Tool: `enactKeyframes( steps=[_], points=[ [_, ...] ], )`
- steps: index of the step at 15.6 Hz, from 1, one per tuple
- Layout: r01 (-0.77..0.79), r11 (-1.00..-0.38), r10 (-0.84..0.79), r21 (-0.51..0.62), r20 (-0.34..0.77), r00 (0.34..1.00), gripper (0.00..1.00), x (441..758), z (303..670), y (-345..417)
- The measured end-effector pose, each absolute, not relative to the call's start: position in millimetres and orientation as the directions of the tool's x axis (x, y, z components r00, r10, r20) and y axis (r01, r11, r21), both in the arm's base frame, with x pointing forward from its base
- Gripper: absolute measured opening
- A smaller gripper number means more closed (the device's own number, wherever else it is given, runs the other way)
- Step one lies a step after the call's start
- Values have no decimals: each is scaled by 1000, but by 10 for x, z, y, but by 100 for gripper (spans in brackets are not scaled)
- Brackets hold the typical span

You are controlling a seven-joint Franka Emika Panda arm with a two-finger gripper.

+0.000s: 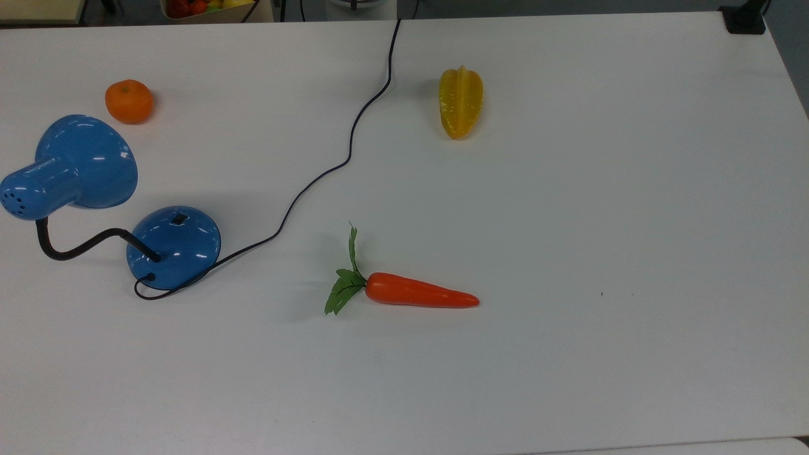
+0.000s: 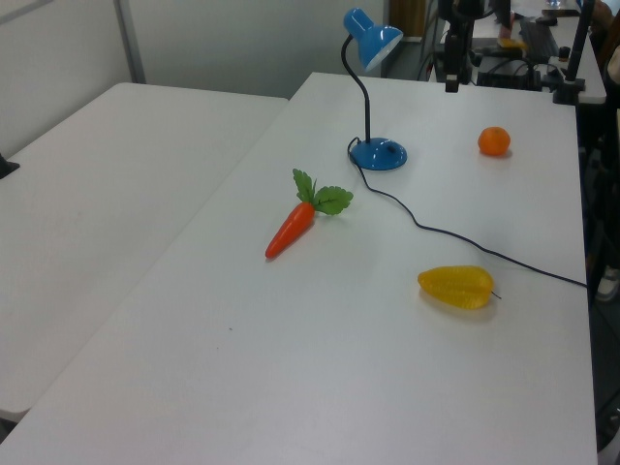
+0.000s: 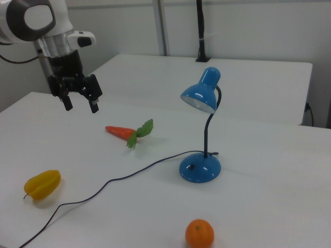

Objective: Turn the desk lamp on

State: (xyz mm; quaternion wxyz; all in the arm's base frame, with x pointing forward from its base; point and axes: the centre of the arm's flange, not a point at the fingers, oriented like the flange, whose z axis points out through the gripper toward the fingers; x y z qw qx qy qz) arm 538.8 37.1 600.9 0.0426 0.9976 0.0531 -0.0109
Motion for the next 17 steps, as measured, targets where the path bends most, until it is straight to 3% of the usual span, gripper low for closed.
enactKeyframes(
  steps=[10, 13, 14, 17],
  points=[
    [103, -991, 101, 86, -30, 994, 100, 5408, 5986, 350],
    [100, -991, 97, 86, -32, 995, 96, 5413, 5979, 329],
    [98, -991, 96, 86, -32, 995, 89, 5414, 5978, 323],
    [99, -991, 96, 87, -37, 995, 54, 5429, 5948, 323]
  ],
)
